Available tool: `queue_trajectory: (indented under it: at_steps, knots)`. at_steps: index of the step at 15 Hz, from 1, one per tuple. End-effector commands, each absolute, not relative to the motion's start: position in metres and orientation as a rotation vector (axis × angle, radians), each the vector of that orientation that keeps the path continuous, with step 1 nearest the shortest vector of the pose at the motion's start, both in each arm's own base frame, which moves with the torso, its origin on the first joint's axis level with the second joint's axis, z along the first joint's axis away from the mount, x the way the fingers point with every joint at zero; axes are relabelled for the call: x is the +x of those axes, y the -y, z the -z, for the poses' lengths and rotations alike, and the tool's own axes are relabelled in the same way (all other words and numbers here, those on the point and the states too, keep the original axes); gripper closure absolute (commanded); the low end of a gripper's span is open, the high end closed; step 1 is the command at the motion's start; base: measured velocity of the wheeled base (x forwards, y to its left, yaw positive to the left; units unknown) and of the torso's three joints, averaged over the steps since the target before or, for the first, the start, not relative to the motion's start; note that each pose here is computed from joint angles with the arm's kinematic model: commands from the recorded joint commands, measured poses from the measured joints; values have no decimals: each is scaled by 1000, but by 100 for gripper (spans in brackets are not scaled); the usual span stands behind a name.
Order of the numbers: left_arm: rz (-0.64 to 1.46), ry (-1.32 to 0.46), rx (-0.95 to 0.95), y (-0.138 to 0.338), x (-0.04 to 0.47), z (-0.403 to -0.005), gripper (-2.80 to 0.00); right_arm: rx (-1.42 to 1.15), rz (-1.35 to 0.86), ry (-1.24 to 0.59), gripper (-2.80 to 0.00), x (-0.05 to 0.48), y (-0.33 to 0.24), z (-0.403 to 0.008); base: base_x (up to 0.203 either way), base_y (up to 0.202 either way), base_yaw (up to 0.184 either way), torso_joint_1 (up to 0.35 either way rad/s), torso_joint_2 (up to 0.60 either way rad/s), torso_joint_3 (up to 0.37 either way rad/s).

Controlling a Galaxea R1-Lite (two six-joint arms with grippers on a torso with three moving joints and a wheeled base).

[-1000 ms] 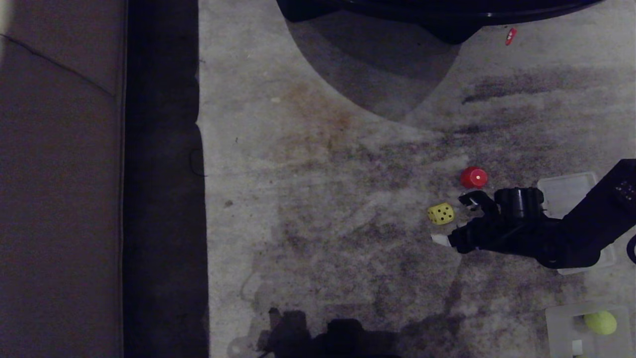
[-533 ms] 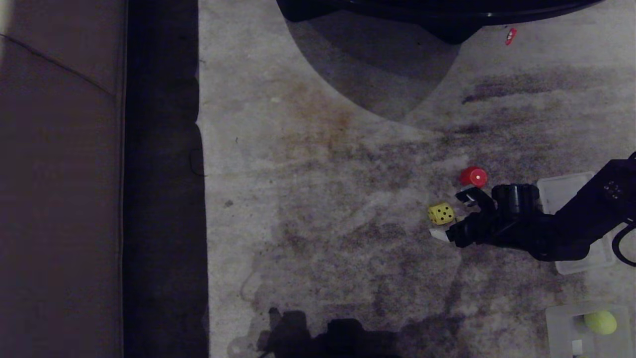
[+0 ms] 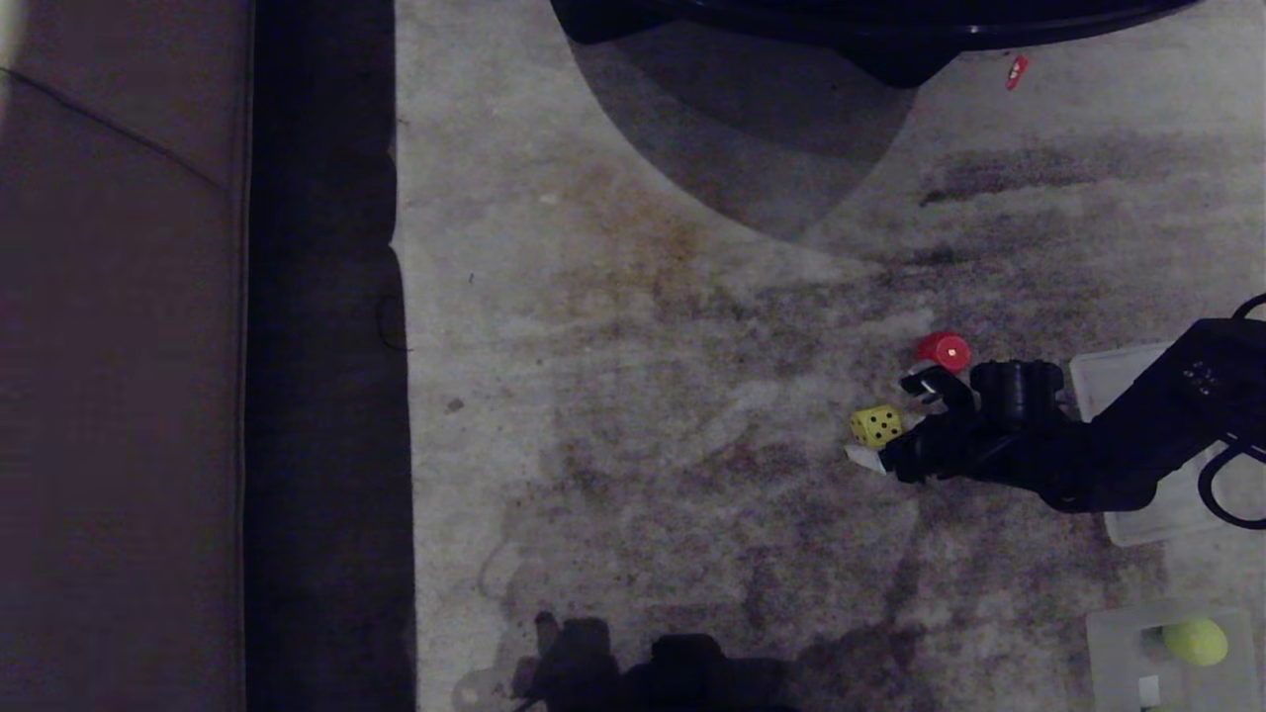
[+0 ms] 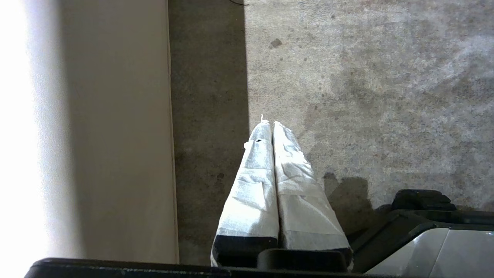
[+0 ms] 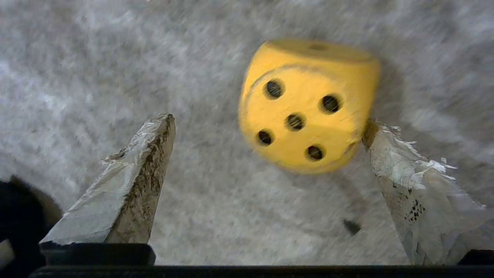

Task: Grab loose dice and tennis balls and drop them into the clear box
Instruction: Pick up toys out of the box

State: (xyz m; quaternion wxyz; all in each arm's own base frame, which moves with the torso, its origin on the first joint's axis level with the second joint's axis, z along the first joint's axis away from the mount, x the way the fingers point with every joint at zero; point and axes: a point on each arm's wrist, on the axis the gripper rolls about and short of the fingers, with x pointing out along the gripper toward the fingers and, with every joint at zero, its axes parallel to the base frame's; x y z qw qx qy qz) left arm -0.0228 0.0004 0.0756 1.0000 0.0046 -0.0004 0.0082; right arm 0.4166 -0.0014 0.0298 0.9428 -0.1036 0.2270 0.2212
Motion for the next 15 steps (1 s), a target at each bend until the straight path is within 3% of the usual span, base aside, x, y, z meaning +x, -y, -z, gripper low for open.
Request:
queue_trajectory:
  at_steps: [1,4,5,15]
  knots:
    - [-17,0,9,0,-23,-75,0,-218,-453,-454,-280,418,1,-30,0,0,0,0,0,0]
    - [-17,0,9,0,-23,-75,0,-229,-460,-453,-280,419,-2,-29,0,0,0,0,0,0]
    - [-17,0,9,0,-23,-75,0,-239,-462,-452,0,419,-1,-29,0,0,0,0,0,0]
    - [-17,0,9,0,-23,-75,0,-338,-468,-473,0,407,7,-23,0,0,0,0,0,0]
